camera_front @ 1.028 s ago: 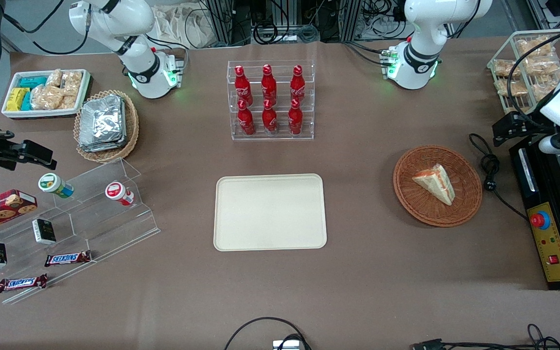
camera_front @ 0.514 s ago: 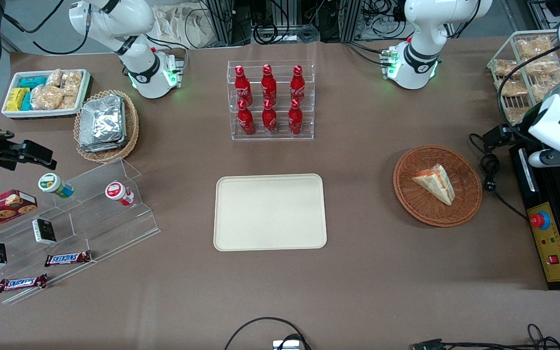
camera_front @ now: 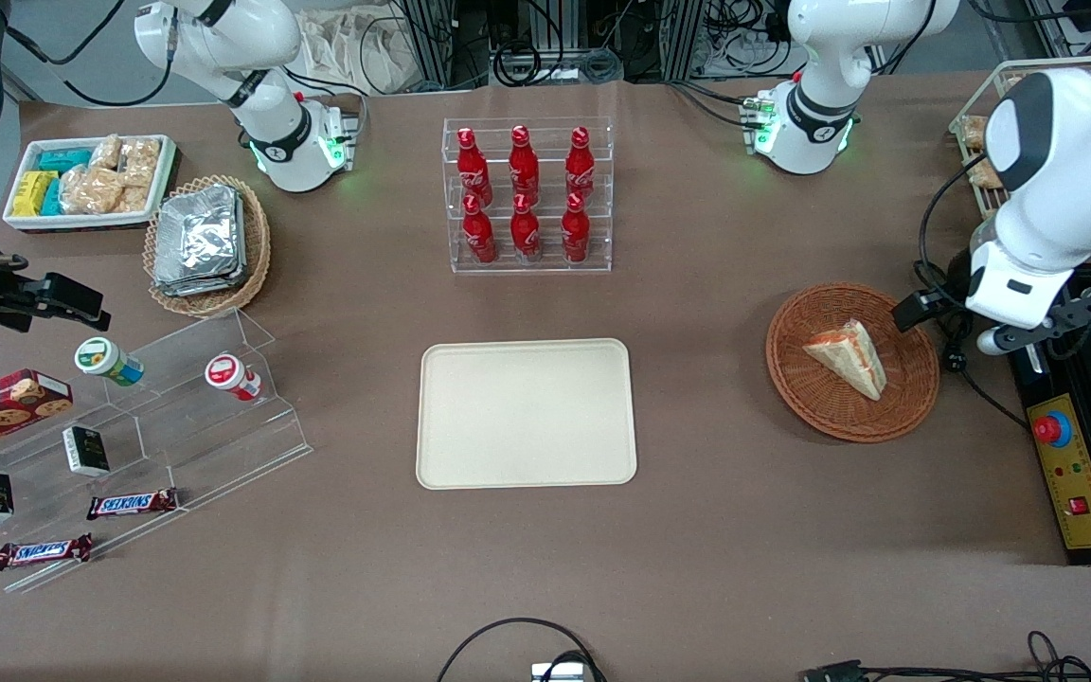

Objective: Place sandwich from basket to tray
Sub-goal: 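Move the left gripper over the wrapped sandwich in the wicker basket, then lower the open left gripper around the sandwich and close it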

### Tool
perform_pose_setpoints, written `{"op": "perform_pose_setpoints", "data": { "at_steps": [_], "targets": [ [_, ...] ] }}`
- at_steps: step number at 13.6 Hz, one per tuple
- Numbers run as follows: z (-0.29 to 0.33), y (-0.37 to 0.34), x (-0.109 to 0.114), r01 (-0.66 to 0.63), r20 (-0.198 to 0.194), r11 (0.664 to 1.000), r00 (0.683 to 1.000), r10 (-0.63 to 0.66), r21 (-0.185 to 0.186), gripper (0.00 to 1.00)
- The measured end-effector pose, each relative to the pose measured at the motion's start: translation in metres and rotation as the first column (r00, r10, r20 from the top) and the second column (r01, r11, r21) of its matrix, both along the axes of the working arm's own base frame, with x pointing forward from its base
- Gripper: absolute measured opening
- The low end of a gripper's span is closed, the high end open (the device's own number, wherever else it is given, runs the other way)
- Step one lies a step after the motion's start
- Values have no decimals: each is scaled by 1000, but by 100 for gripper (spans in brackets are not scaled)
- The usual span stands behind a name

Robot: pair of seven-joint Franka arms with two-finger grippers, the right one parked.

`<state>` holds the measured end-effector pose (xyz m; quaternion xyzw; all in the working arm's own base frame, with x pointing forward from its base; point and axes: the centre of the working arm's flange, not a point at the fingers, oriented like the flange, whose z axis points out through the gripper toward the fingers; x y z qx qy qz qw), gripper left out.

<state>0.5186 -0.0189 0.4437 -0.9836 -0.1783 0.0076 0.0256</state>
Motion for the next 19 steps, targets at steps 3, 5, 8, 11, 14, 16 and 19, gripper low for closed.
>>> {"op": "perform_pose_setpoints", "data": {
  "at_steps": [3, 5, 8, 11, 14, 16, 19],
  "targets": [
    [-28, 0, -9, -81, 1, 997, 997, 81, 1, 100],
    [-37, 0, -12, -137, 12, 991, 991, 137, 0, 100],
    [-58, 0, -19, -219, 40, 976, 975, 219, -8, 100],
    [-85, 0, -29, -290, 67, 957, 954, 291, -21, 100],
    [-113, 0, -40, -336, 88, 941, 937, 338, -37, 100],
    [-133, 0, -46, -358, 93, 933, 928, 360, -45, 100],
    [-160, 0, -51, -393, 96, 918, 913, 397, -58, 100]
  ]
}}
